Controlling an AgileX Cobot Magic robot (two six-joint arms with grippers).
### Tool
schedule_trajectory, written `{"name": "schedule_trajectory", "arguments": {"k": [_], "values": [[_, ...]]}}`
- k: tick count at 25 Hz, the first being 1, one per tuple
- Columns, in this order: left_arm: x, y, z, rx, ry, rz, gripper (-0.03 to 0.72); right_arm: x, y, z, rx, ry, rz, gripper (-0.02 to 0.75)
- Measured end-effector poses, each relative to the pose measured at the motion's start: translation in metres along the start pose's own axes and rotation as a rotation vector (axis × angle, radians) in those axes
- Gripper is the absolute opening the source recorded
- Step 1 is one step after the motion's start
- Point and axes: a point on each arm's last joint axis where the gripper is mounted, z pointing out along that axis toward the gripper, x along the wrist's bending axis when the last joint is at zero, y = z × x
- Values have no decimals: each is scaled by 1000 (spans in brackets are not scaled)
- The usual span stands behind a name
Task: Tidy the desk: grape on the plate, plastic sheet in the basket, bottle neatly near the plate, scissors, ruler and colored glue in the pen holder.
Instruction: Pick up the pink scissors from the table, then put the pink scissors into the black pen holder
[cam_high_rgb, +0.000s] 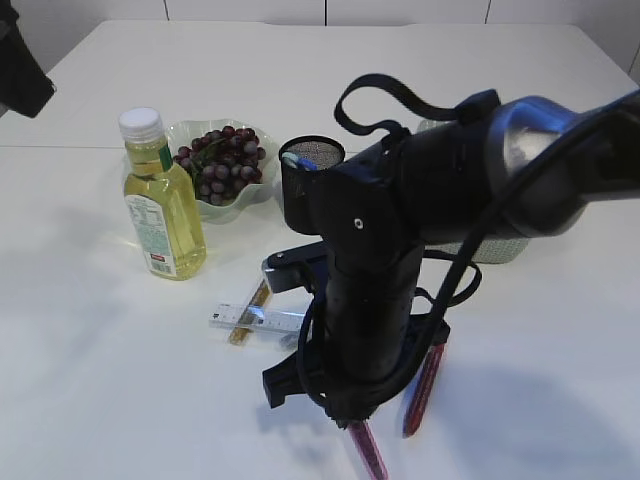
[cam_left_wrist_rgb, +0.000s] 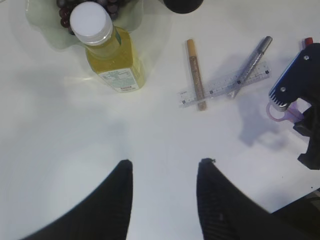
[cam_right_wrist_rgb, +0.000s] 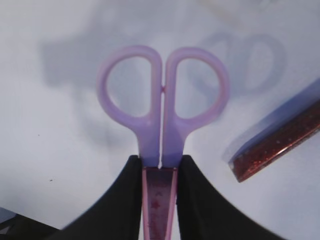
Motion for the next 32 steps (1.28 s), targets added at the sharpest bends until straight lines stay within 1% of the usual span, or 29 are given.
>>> {"name": "schedule_trajectory", "arguments": {"k": [3,11,17,27,32], "values": [[0,0,0,0,0,0,309,-2,-1,-12,-44,-4,-17,161],[0,0,0,0,0,0,309,-4,6,-37,-223,-6,-56,160],[0,0,0,0,0,0,309,-9,15,-53,-384,-56,-57,160],[0,0,0,0,0,0,309,-15,37,-86,-606,-157,-33,160],[0,0,0,0,0,0,309,-27,49,-101,-689,-197,0,160]]}}
